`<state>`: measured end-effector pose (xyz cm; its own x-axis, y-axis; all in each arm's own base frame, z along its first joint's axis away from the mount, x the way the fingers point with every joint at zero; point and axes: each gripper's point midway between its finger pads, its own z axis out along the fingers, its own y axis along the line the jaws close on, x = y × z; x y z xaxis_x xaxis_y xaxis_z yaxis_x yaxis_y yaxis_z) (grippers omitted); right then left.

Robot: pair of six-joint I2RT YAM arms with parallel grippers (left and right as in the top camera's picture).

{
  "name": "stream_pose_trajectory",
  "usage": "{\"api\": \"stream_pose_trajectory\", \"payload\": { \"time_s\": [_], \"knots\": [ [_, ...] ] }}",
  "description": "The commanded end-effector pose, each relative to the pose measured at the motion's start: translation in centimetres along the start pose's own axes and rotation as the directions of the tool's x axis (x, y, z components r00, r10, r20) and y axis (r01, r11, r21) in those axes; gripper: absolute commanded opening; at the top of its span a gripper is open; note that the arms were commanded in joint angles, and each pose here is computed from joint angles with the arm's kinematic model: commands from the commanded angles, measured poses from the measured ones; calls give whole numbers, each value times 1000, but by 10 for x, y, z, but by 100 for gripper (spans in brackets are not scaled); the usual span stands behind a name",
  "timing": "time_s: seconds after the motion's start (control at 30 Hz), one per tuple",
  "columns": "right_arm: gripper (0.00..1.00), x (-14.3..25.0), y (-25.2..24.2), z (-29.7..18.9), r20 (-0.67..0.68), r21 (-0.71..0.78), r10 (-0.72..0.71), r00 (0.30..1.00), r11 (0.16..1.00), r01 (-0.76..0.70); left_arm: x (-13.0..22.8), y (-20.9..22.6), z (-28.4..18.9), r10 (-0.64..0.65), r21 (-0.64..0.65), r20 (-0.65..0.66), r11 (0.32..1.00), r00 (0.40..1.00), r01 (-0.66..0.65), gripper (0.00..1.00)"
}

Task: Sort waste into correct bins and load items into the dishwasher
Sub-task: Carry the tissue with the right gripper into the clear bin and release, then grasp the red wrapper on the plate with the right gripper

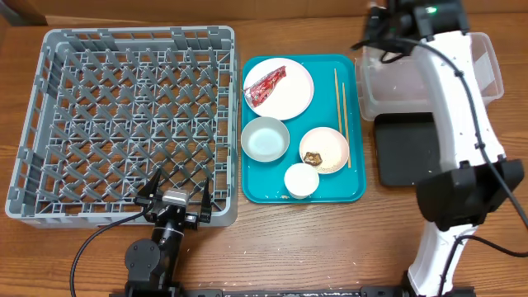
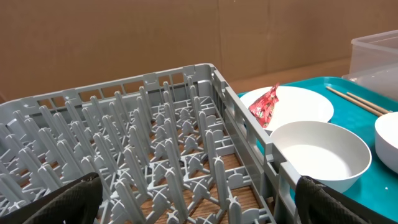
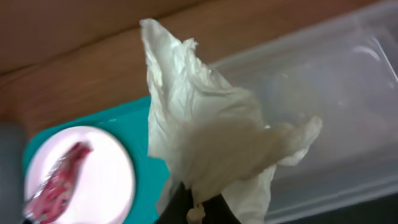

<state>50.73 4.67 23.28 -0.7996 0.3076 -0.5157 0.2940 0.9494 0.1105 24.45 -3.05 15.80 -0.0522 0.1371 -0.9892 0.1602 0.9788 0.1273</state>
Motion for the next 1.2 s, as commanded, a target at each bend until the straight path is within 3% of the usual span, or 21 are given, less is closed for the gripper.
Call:
{"api": "stream_pose_trajectory", "payload": {
  "time_s": [0.0, 0.1, 0.13, 0.17, 0.2, 0.27, 0.47, 0.6, 0.83, 0.9, 1.17],
  "knots": [
    [4, 18, -36, 34, -75, 86, 118, 990, 990, -111, 1, 0, 0, 15, 0, 2, 1000, 1000, -15, 100],
    [5, 29, -52, 54, -103, 116, 144, 984, 984, -132, 1, 0, 0, 15, 0, 2, 1000, 1000, -15, 100],
    [22, 32, -56, 61, -109, 122, 148, 983, 983, -135, 1, 0, 0, 15, 0, 2, 1000, 1000, -15, 100],
    [62, 35, -58, 68, -110, 125, 152, 982, 983, -138, 1, 0, 0, 16, 0, 3, 1000, 1000, -16, 100],
    [85, 36, -58, 71, -110, 119, 153, 982, 983, -140, 1, 0, 0, 15, 0, 2, 1000, 1000, -15, 100],
    [100, 30, -53, 69, -95, 92, 154, 983, 985, -146, 1, 0, 0, 15, 0, 2, 1000, 1000, -15, 100],
    [100, 9, 9, 39, -66, -147, 118, 991, 981, -126, 1, 0, 0, 15, 0, 2, 1000, 1000, -15, 100],
    [94, 24, 83, 28, -60, -316, 28, 998, 948, -46, 1, 0, 0, 15, 0, 2, 1000, 1000, -15, 100],
    [87, 67, 158, 51, -10, -239, 71, 997, 969, -71, 1, 0, 0, 15, 0, 2, 1000, 1000, -15, 100],
    [86, 87, 180, 77, -6, -223, 75, 997, 972, -74, 1, 0, 0, 15, 0, 2, 1000, 1000, -15, 100],
    [82, 128, 205, 148, -55, -226, 48, 997, 972, -60, 1, 0, 0, 15, 0, 2, 1000, 1000, -15, 100]
  ]
}}
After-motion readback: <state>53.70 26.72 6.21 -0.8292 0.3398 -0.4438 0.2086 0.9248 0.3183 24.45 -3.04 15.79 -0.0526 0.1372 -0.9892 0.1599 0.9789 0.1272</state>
